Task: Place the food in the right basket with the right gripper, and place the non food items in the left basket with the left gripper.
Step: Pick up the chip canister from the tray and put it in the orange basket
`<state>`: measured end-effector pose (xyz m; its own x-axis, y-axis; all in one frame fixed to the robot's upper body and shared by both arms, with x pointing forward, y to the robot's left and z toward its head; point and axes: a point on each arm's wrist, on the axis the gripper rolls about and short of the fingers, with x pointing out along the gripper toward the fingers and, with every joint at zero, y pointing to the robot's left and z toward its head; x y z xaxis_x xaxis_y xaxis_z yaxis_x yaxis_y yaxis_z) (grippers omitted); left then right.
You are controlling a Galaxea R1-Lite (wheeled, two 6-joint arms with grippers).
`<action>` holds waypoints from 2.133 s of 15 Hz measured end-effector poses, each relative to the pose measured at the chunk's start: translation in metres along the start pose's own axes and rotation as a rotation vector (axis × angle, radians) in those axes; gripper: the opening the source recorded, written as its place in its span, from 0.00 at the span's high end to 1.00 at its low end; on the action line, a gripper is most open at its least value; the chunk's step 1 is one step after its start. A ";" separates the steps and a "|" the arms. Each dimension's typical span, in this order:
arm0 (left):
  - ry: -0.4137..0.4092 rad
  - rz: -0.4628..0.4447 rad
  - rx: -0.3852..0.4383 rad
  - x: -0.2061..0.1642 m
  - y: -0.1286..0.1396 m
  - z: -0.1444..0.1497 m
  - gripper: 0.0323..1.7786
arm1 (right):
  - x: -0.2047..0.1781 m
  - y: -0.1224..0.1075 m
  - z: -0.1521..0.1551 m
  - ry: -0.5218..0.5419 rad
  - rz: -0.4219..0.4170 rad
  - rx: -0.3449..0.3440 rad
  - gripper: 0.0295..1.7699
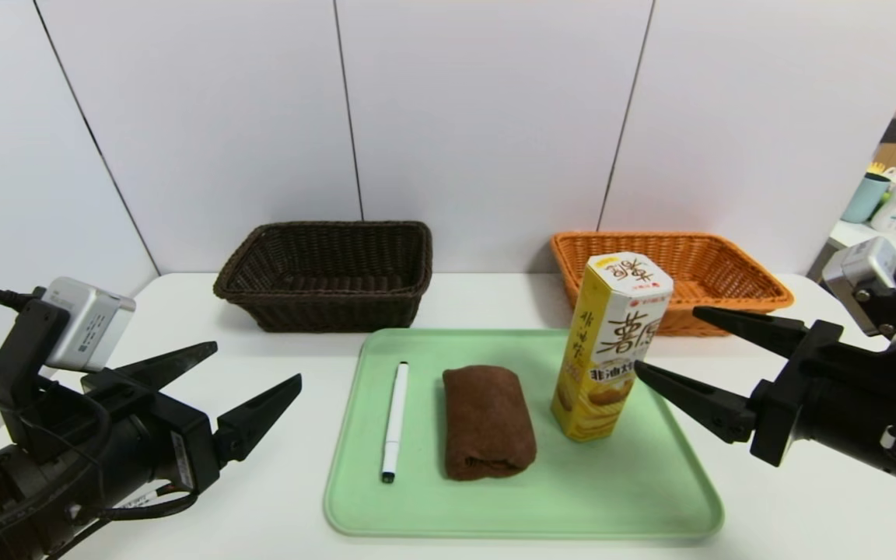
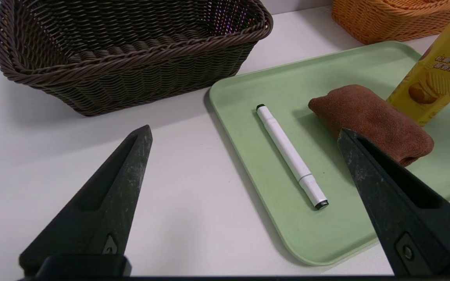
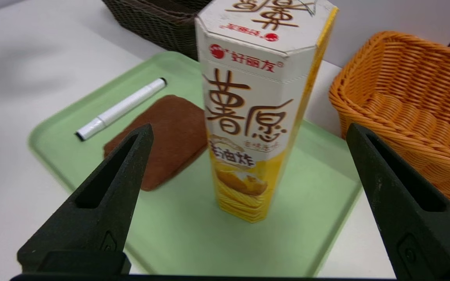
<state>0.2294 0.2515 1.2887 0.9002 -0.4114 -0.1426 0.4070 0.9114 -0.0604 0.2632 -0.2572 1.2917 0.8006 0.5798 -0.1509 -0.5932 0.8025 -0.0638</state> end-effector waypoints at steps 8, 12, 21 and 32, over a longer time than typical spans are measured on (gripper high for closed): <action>0.008 0.003 0.000 0.001 0.000 -0.001 0.05 | 0.016 0.000 -0.005 0.013 -0.007 -0.007 0.04; 0.008 0.004 -0.003 0.001 0.000 -0.001 0.05 | 0.027 0.004 -0.003 -0.010 0.018 -0.021 0.04; 0.021 0.006 -0.005 0.001 0.001 -0.005 0.05 | 0.049 0.003 -0.008 -0.002 0.033 -0.031 0.04; 0.038 0.008 0.007 -0.008 0.003 -0.014 0.05 | 0.075 0.000 -0.033 -0.036 0.027 -0.046 0.04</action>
<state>0.2210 0.2574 1.2756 0.8968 -0.4039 -0.1805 0.4014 0.9144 -0.0522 0.3204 -0.2178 1.2480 0.7861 0.6067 -0.1179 -0.6175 0.7796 -0.1051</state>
